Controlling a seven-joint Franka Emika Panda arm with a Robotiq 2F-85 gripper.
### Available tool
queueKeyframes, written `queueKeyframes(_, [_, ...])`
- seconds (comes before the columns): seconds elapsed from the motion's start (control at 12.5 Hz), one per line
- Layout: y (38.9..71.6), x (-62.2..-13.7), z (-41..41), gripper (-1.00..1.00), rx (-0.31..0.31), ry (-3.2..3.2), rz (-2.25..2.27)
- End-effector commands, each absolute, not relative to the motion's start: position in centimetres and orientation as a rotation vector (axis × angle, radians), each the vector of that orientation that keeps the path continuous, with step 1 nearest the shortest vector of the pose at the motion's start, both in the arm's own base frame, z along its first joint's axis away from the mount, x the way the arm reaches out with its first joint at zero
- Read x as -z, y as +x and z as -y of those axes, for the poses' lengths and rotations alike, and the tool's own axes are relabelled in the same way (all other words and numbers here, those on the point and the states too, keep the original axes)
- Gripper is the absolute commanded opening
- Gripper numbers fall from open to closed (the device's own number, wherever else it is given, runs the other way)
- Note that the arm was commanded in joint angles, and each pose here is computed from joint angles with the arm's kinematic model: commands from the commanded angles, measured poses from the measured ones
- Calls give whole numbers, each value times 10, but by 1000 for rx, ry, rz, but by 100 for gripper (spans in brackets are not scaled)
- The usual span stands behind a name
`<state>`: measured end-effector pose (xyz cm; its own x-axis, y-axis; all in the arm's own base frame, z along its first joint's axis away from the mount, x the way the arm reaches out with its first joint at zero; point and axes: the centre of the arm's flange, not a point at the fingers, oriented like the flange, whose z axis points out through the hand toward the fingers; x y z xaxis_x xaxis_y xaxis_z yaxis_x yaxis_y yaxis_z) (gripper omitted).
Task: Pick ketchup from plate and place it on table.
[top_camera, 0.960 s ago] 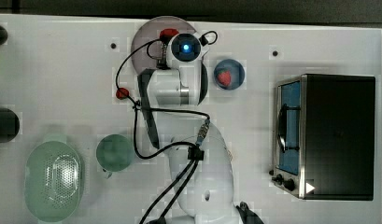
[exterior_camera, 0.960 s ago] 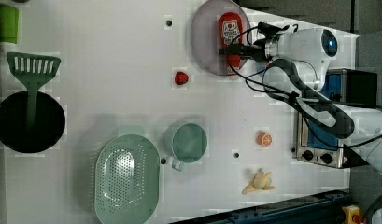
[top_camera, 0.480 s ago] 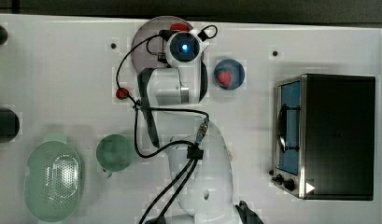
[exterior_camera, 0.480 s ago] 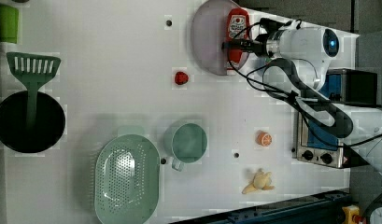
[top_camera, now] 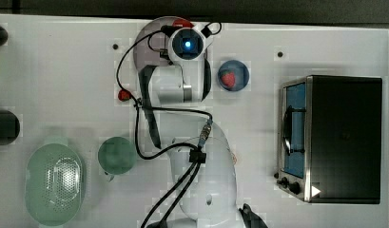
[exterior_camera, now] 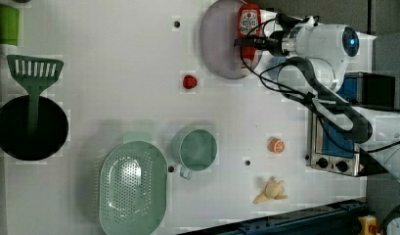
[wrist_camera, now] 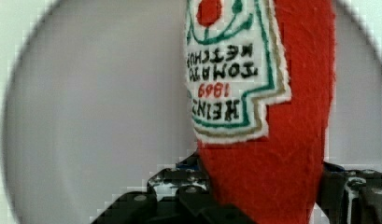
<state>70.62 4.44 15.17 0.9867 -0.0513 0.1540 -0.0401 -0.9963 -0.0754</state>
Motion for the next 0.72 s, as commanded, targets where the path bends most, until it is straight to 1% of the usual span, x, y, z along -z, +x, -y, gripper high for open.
queueKeyframes(0.08, [736, -253, -41, 24, 370, -3041, -160])
queueKeyframes(0.16, [736, -274, -37, 24, 329, -3051, -176])
queueKeyframes(0.4, [721, -336, -23, 24, 174, -3026, -262])
queueKeyframes(0.48, [714, -359, -17, 24, 130, -3020, -284])
queueKeyframes(0.72, [682, -405, 8, 24, -38, -3048, -329])
